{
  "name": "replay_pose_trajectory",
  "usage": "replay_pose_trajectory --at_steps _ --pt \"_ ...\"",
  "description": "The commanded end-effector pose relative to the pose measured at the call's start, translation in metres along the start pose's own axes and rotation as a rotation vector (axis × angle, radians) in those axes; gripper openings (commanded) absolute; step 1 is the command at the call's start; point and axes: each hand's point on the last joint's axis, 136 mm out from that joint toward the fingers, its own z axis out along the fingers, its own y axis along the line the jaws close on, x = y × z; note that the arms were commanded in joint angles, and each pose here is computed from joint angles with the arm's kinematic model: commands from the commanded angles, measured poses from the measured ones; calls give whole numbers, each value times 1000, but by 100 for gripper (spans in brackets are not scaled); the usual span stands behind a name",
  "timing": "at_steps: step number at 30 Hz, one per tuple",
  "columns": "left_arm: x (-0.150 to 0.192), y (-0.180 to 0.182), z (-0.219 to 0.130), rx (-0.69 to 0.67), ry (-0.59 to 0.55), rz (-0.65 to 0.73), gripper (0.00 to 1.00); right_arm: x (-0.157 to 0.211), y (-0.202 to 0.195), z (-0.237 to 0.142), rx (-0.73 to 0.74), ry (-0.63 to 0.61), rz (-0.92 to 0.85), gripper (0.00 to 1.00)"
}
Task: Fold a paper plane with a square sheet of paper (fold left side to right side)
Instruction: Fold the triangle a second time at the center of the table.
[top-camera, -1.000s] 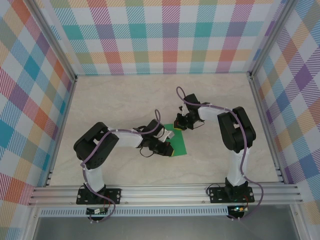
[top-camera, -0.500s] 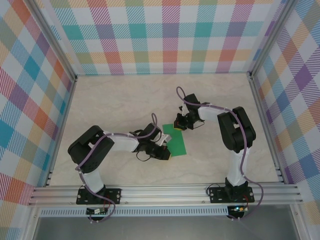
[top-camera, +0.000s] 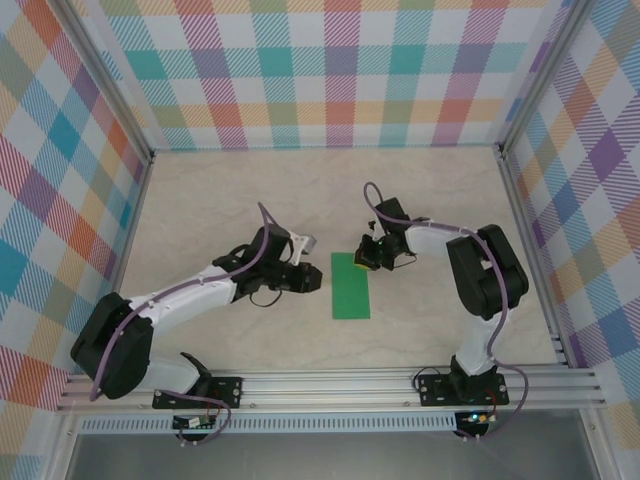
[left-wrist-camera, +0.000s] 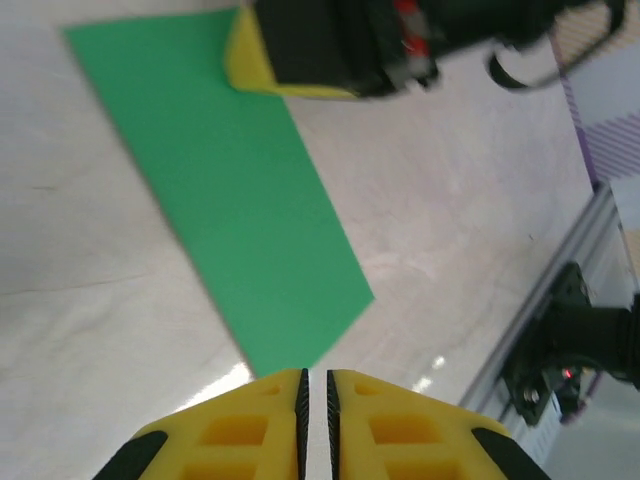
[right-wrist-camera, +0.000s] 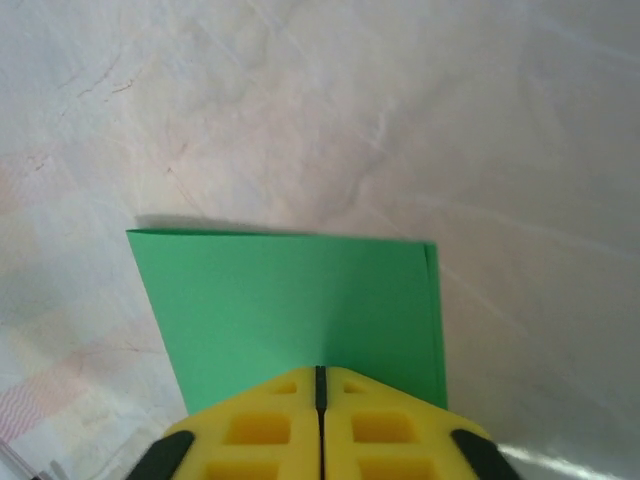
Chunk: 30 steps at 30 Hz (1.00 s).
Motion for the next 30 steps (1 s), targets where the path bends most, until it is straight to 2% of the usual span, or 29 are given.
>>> replay_pose_trajectory --at_steps 1,7,14,17,24,30 --pt "-6 34 -4 -119 -19 -157 17 -8 24 -35 -17 -88 -38 15" --pt "-9 24 31 -12 71 -309 14 -3 25 -81 62 -152 -127 31" --pt "-11 11 69 2 142 -311 13 36 -7 -104 116 -155 -129 48" --pt "-21 18 78 -51 142 -321 12 53 -15 -106 117 -126 -123 55" --pt "-39 33 102 -139 162 -339 9 77 -20 -108 62 -102 -87 81" --pt "-36 47 109 -218 193 -346 7 84 -16 -104 8 -81 -66 90"
